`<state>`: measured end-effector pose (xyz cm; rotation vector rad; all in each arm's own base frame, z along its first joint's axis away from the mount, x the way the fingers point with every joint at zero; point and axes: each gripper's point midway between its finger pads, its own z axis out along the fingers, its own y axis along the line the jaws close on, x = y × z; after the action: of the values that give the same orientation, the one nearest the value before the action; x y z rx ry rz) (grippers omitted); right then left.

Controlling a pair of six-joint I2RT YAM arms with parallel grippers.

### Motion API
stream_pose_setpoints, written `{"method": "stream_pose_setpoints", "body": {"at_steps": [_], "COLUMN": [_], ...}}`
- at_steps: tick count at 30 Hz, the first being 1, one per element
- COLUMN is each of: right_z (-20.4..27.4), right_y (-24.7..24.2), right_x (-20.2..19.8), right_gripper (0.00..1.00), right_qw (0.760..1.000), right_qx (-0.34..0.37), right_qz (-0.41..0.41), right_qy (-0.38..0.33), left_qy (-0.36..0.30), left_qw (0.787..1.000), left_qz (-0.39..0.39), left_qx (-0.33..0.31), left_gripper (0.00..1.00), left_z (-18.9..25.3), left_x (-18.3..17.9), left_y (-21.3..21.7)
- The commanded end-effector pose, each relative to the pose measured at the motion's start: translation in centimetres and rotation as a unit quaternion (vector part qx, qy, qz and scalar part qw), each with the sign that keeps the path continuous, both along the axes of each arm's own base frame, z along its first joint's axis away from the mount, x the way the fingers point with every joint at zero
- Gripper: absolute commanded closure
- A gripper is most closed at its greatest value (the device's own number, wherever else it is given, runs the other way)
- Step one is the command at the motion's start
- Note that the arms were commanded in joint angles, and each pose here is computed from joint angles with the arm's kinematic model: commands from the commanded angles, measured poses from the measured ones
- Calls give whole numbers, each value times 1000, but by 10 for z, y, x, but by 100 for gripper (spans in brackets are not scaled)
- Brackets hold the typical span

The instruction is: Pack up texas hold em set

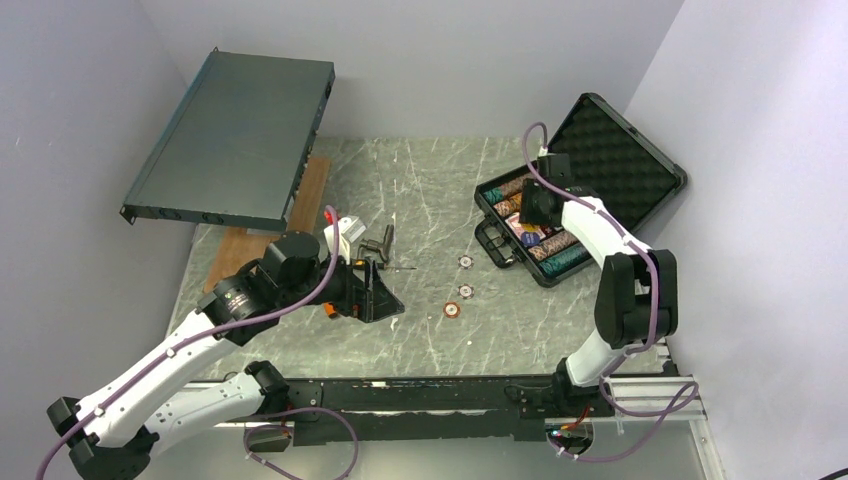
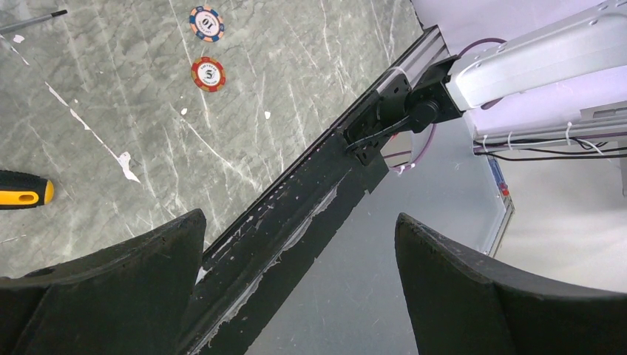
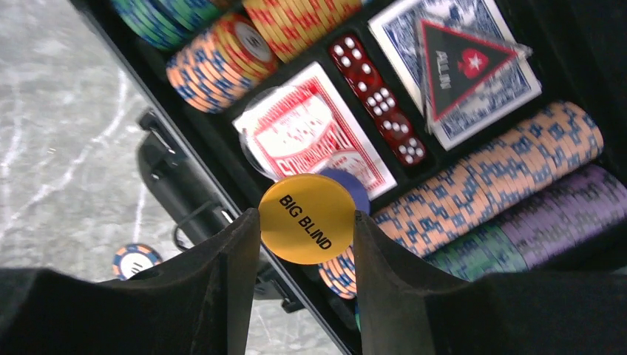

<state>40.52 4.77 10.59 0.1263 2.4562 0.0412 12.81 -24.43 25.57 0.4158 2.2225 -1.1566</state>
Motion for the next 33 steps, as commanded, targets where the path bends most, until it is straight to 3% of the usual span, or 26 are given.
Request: {"method": "stream_pose_setpoints", "body": {"at_steps": [1, 12, 21, 33], "right_z": [-7, -32, -40, -19], "right_y": [-11, -19, -21, -10], "right_x": [-15, -14, -3, -1], "right_gripper": [74, 75, 67, 39], "right_qw": [999, 998, 997, 999], "right_qx": [-14, -35, -44, -19], "right_qz": [-19, -27, -32, -16], "right_qy": [25, 54, 57, 36], "left_qy": [-15, -14, -13, -7], "left_qw": [1000, 1000, 1000, 1000], "left_qz": [-7, -5, -4, -11], "left_qx": [-12, -12, -11, -17], "left_gripper": [1, 1, 1, 1], "left_z": [11, 11, 11, 12], "left_x": [1, 0, -1, -3], "left_y": [-3, -2, 0, -3]}}
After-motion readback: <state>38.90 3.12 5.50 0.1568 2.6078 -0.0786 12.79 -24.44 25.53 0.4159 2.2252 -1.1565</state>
